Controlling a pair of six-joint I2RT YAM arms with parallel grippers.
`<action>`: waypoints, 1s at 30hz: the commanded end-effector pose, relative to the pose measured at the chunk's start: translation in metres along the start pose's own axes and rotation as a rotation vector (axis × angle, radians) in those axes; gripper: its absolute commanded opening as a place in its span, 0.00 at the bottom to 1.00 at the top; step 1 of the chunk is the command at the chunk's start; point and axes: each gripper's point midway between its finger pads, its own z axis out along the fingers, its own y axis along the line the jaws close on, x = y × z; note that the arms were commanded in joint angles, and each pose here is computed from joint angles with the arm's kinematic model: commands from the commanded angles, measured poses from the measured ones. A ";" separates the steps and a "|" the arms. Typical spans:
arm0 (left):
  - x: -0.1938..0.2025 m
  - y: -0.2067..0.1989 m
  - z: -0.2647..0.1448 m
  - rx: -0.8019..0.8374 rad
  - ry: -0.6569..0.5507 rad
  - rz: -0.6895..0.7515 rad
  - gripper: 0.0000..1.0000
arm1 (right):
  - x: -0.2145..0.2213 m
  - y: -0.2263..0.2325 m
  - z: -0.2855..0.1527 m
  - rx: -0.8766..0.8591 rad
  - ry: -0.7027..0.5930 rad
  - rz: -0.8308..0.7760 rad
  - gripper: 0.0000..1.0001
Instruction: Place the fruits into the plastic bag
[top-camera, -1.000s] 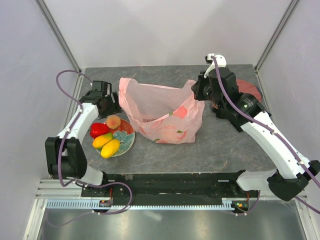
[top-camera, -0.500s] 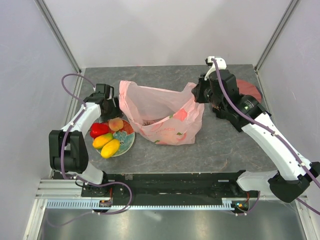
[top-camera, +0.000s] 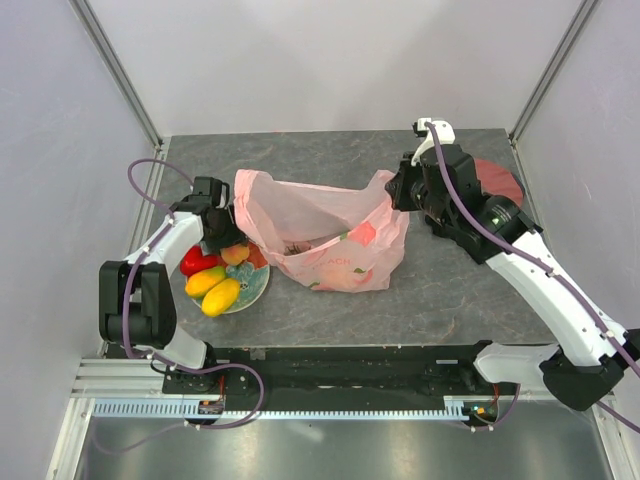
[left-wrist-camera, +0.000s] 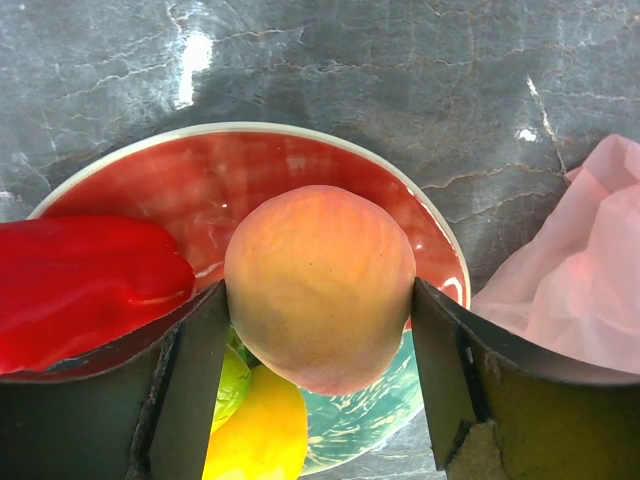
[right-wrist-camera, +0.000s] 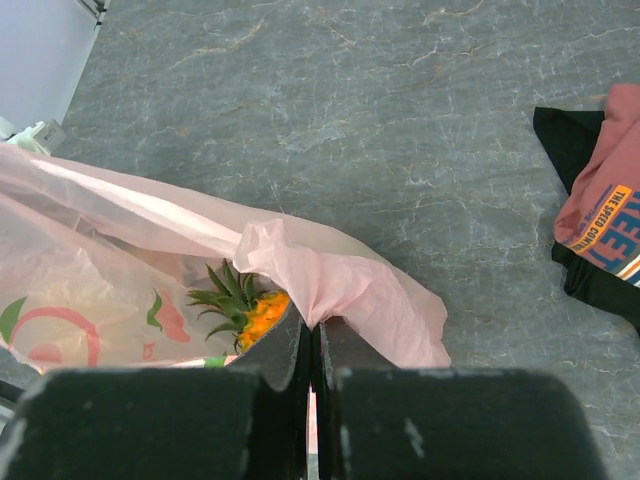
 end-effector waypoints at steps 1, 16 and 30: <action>-0.019 -0.011 -0.005 0.042 -0.049 -0.011 0.52 | -0.014 0.001 -0.013 -0.020 -0.056 0.022 0.00; -0.048 -0.038 -0.076 0.216 -0.250 -0.058 0.33 | -0.015 -0.003 -0.017 -0.011 -0.074 0.019 0.00; -0.069 -0.017 -0.152 0.191 -0.527 -0.143 0.27 | -0.016 -0.004 -0.014 -0.005 -0.076 0.001 0.00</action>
